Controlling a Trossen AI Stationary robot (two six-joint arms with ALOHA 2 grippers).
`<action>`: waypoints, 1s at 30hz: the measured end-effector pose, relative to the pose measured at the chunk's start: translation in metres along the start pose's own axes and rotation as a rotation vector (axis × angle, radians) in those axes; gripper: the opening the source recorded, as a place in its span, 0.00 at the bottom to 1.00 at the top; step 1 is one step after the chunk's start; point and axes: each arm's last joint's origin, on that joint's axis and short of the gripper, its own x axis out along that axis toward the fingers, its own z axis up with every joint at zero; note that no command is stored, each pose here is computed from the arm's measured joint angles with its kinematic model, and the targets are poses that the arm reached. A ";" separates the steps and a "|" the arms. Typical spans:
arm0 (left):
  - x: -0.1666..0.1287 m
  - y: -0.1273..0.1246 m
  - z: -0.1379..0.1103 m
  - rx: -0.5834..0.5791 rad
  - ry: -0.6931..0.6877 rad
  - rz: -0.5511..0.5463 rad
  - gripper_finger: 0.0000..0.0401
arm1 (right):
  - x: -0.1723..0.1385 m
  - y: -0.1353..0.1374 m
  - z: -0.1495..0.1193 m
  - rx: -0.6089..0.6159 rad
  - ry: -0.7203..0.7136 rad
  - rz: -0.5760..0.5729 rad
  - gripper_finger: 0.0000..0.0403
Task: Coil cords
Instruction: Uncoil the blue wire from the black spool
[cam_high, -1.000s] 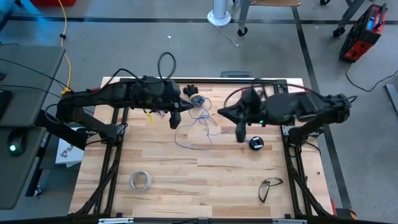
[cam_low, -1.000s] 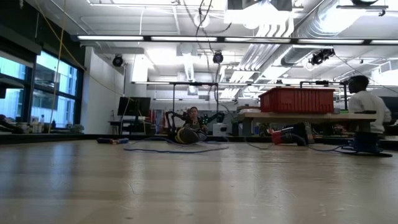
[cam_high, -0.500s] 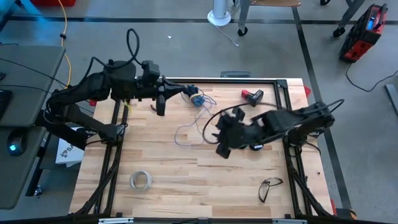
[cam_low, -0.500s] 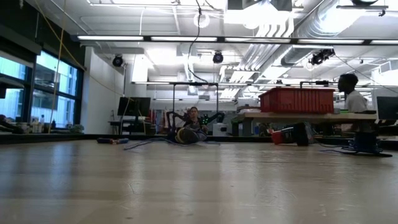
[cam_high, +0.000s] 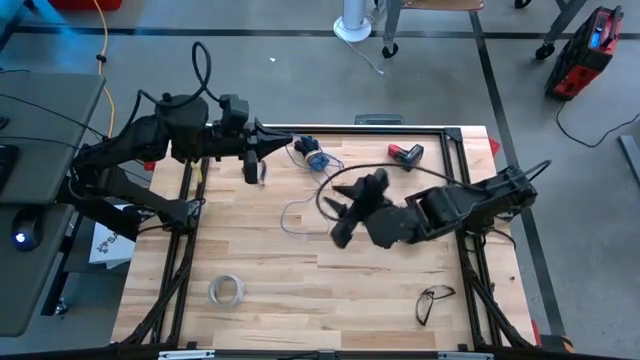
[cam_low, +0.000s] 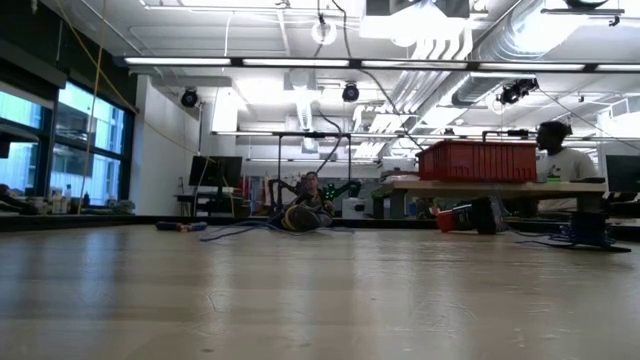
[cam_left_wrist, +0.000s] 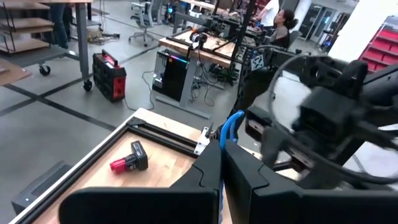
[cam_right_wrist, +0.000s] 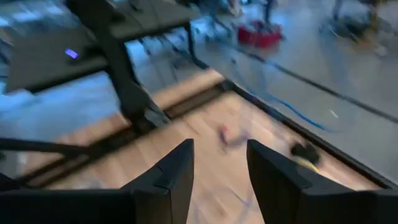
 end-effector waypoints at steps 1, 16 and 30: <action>0.000 0.000 0.000 0.000 -0.001 0.000 0.00 | 0.003 0.004 0.002 -0.005 -0.027 0.016 0.35; 0.000 -0.001 0.001 0.005 -0.011 -0.017 0.00 | 0.051 -0.023 0.020 0.104 -0.134 -0.184 0.35; 0.000 -0.001 0.002 0.006 -0.013 -0.019 0.00 | 0.065 -0.041 0.027 0.107 -0.147 -0.263 0.33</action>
